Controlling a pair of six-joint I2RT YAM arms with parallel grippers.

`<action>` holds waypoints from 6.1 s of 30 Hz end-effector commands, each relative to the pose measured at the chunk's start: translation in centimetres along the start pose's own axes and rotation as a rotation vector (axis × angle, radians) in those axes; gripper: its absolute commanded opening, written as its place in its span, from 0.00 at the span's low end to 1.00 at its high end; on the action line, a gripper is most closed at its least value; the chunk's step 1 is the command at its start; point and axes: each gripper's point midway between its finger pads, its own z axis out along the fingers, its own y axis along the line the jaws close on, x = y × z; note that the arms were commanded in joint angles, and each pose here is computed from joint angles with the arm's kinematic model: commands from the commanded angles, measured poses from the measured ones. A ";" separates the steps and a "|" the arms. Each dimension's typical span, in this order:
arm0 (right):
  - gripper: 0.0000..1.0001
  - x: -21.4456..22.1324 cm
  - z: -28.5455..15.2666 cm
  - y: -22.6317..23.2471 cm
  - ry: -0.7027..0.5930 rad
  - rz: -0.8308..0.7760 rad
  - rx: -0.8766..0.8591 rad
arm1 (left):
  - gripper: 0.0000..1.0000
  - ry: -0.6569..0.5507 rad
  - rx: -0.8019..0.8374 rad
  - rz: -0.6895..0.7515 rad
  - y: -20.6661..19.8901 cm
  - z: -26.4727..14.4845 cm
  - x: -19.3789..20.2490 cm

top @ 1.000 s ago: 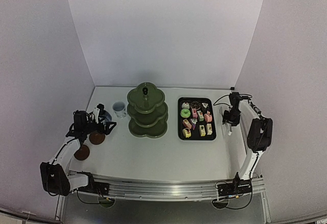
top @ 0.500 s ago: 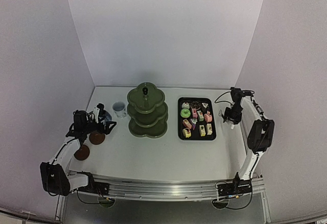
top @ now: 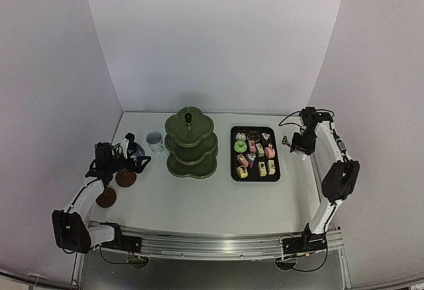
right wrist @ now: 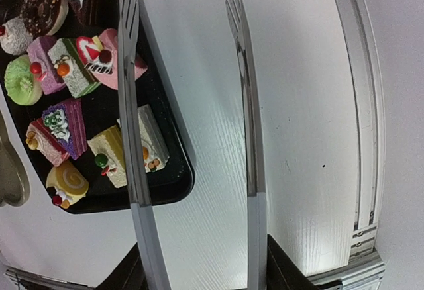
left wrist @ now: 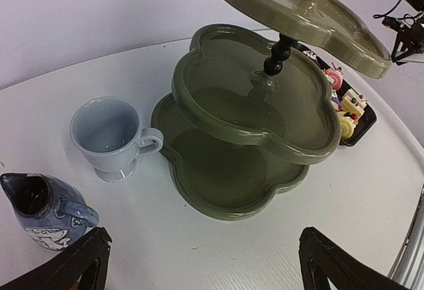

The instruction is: Serve the afternoon tea

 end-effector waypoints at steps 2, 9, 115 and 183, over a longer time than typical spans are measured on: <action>0.48 1.4 -5.3 3.0 -0.172 -0.235 0.033 | 1.00 -0.066 0.028 0.059 -0.6 -0.3 -2.3; 0.47 4.0 -6.5 3.8 -0.224 -0.367 0.013 | 1.00 -0.071 0.040 0.053 -0.7 -0.2 -2.5; 0.15 3.2 6.4 26.7 -0.306 -0.867 -0.467 | 1.00 0.003 0.264 0.304 -4.8 -0.3 1.7; 0.44 8.3 5.2 25.6 -0.291 -0.817 -0.341 | 1.00 -0.014 0.208 0.294 -3.6 0.4 1.5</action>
